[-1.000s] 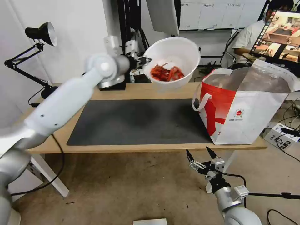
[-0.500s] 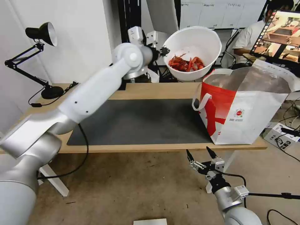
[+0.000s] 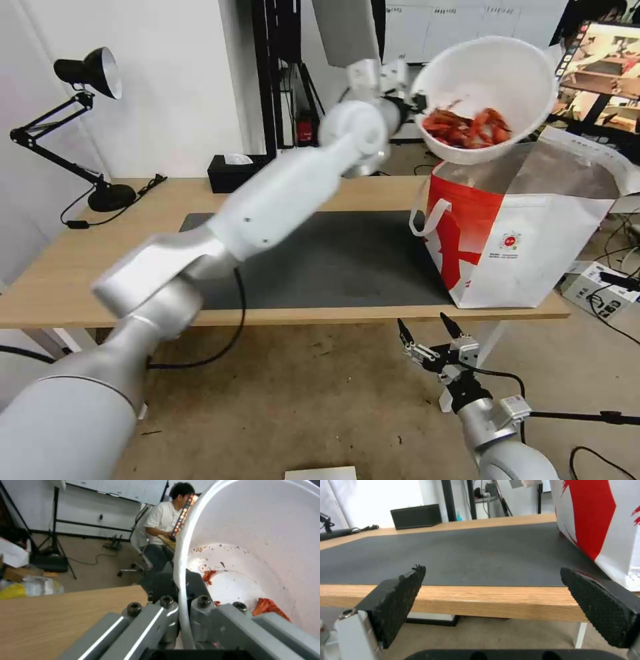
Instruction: Pick up the trash from the table and place it into the takeout bag.
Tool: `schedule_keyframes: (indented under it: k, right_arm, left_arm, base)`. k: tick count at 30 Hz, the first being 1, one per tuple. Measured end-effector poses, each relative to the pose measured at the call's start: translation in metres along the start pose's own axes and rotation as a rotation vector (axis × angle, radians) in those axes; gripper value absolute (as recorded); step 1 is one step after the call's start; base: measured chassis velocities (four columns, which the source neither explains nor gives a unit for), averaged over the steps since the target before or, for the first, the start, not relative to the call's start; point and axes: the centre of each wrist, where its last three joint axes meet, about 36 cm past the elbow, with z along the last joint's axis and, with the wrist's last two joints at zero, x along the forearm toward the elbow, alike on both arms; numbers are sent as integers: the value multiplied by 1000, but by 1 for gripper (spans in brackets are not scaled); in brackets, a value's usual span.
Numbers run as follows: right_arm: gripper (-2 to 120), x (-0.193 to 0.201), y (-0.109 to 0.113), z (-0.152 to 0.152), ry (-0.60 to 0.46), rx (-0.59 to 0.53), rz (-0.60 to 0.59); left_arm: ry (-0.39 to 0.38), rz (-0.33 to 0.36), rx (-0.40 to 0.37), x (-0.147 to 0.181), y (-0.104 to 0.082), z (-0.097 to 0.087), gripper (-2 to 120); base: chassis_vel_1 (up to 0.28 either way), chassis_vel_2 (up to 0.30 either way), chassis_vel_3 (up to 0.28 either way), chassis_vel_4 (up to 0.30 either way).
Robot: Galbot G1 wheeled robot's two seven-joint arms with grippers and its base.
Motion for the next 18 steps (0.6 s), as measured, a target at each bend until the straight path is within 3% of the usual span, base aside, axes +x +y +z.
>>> schedule_keyframes:
  k: [9,12,18]
  right_arm:
    - [100,0,0,0,0,0,0]
    - [100,0,0,0,0,0,0]
    - [100,0,0,0,0,0,0]
  left_arm:
    - [-41,-58,-142,-9,-4,28,0]
    - [-61,-66,-221,-6,-1,38,0]
    - [-75,-53,-236,-4,-5,39,0]
  base:
    - [0,0,0,0]
    - [0,0,0,0]
    - [0,0,0,0]
